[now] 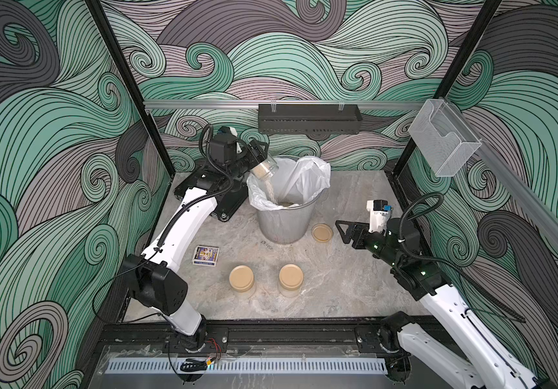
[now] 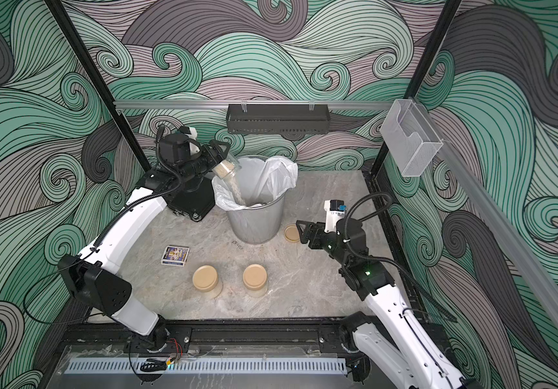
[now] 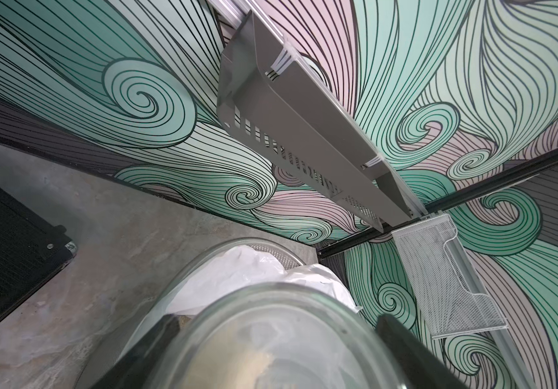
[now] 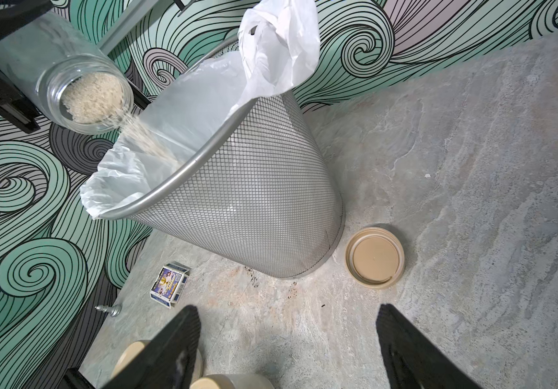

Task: Empty moldy rice from jars
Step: Pour the moldy rice from the jar into the trash bin.

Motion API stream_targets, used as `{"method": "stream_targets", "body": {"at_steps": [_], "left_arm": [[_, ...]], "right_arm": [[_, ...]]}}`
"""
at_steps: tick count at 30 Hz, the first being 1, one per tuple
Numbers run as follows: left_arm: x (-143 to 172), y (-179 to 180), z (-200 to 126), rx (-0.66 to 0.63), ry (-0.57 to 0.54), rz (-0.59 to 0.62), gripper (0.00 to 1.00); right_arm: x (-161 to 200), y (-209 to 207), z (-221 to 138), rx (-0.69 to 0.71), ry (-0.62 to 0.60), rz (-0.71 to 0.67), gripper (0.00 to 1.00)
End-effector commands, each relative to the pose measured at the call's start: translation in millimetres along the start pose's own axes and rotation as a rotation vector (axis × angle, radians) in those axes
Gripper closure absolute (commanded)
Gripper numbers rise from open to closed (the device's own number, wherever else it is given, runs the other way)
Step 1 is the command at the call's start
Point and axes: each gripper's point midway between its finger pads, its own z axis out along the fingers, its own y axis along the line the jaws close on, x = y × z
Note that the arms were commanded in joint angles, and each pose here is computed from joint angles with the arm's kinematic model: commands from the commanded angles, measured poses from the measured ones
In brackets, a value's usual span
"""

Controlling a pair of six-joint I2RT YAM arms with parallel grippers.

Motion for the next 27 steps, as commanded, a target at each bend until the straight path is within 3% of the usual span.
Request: {"method": "stream_targets", "body": {"at_steps": [1, 27], "left_arm": [[-33.6, -41.6, -26.5, 0.082, -0.108, 0.060, 0.65], [-20.4, -56.8, -29.5, 0.047, -0.107, 0.226, 0.66]], "right_arm": [[0.5, -1.8, -0.5, -0.009, -0.024, 0.012, 0.18], [10.7, -9.2, -0.9, 0.003, -0.026, 0.031, 0.18]]}}
